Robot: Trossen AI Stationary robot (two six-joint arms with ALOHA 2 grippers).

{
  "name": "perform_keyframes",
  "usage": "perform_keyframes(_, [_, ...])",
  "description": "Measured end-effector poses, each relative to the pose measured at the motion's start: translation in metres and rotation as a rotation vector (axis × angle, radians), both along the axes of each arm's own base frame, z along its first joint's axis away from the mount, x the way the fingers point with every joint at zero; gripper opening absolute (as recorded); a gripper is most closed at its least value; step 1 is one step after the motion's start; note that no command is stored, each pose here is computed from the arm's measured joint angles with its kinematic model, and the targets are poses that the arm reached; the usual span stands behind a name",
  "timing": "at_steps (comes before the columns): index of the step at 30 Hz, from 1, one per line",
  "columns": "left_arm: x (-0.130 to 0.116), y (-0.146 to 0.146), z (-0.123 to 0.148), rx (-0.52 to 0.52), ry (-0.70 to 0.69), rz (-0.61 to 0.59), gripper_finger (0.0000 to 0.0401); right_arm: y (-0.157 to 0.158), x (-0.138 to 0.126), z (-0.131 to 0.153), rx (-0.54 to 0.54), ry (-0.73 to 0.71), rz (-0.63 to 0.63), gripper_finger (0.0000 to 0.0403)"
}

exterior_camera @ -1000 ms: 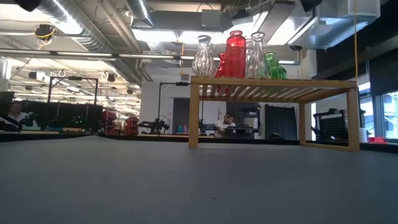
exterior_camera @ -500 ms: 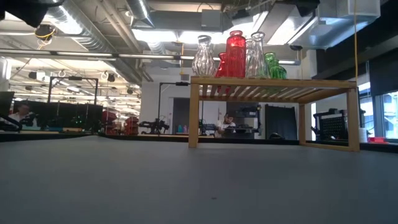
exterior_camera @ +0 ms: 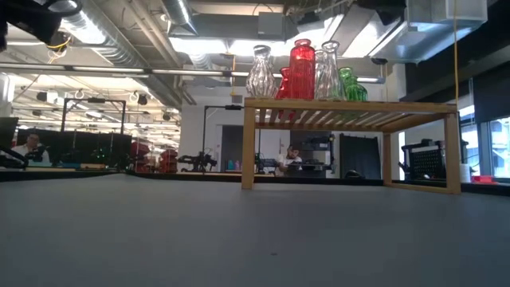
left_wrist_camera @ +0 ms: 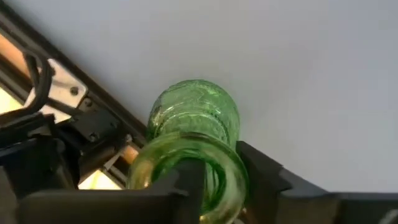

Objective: Sort vases onto shelf
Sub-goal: Put the green vase onto the shelf aligned with the other green transparent vase

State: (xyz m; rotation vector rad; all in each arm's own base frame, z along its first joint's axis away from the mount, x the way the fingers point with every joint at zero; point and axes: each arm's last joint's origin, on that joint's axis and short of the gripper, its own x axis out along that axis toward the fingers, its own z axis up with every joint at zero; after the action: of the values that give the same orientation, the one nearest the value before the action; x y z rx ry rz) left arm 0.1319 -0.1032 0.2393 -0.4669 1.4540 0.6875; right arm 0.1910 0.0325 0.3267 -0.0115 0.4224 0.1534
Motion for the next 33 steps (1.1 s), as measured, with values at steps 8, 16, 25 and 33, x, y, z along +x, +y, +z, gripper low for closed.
perform_keyframes(8, [0.017, -0.004, 0.022, -0.012, -0.178, -0.059, 0.0043, 0.016, -0.004, -0.003, 0.036, 0.035, 0.051, 0.0186])
perform_keyframes(16, [0.071, -0.011, 0.022, 0.027, -0.159, -0.172, 0.0046, 0.054, -0.006, -0.012, -0.012, 0.073, 0.080, 0.0186])
perform_keyframes(25, [0.158, -0.026, 0.038, 0.009, -0.144, -0.398, 0.0049, 0.090, 0.002, -0.036, -0.012, 0.171, 0.055, 0.0186])
perform_keyframes(33, [0.213, -0.037, 0.036, 0.011, -0.149, -0.524, 0.0050, 0.117, 0.015, -0.066, -0.056, 0.252, -0.006, 0.0186])
